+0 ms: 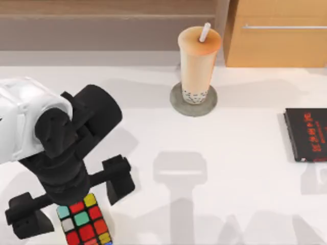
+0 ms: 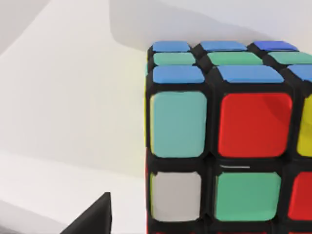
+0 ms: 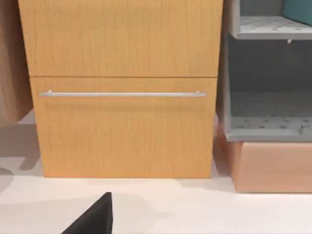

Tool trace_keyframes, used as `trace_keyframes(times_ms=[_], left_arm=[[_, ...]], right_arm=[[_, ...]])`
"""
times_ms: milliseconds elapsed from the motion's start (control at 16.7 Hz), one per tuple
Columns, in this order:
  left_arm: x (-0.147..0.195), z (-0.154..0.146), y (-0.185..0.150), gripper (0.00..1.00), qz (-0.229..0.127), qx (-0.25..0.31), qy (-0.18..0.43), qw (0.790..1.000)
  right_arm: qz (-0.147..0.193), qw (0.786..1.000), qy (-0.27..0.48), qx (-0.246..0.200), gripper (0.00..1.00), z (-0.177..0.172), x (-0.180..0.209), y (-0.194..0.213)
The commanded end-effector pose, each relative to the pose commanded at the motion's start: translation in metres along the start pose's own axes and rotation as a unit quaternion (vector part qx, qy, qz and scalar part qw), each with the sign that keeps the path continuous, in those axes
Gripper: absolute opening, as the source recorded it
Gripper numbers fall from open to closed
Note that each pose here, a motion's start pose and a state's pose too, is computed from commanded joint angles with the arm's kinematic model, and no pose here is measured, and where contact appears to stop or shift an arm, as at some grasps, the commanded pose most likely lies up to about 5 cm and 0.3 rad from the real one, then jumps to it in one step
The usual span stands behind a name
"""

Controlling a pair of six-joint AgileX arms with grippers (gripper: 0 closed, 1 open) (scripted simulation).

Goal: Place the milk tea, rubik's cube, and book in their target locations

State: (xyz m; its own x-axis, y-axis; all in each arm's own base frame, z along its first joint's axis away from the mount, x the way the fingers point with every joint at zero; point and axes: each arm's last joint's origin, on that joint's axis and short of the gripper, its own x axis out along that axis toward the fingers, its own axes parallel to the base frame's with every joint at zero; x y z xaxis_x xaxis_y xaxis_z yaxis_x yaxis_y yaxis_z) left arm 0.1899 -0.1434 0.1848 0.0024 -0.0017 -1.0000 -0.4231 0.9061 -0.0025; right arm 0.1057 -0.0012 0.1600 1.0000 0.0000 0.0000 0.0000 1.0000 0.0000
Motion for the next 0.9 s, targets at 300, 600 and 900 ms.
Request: trace_keyframes(times_ms=[300, 600, 900], left_arm=[[0.032, -0.001, 0.002, 1.00, 0.001, 0.000, 0.001, 1.000], [0.032, -0.001, 0.002, 0.85, 0.001, 0.000, 0.001, 1.000], [0.032, -0.001, 0.002, 0.47, 0.001, 0.000, 0.001, 1.000]], right_arm=[[0.000, 1.000, 0.000, 0.000, 1.00, 0.000, 0.000, 0.000], [0.000, 1.000, 0.000, 0.000, 1.00, 0.000, 0.000, 0.000], [0.000, 1.000, 0.000, 0.000, 1.00, 0.000, 0.000, 0.000]])
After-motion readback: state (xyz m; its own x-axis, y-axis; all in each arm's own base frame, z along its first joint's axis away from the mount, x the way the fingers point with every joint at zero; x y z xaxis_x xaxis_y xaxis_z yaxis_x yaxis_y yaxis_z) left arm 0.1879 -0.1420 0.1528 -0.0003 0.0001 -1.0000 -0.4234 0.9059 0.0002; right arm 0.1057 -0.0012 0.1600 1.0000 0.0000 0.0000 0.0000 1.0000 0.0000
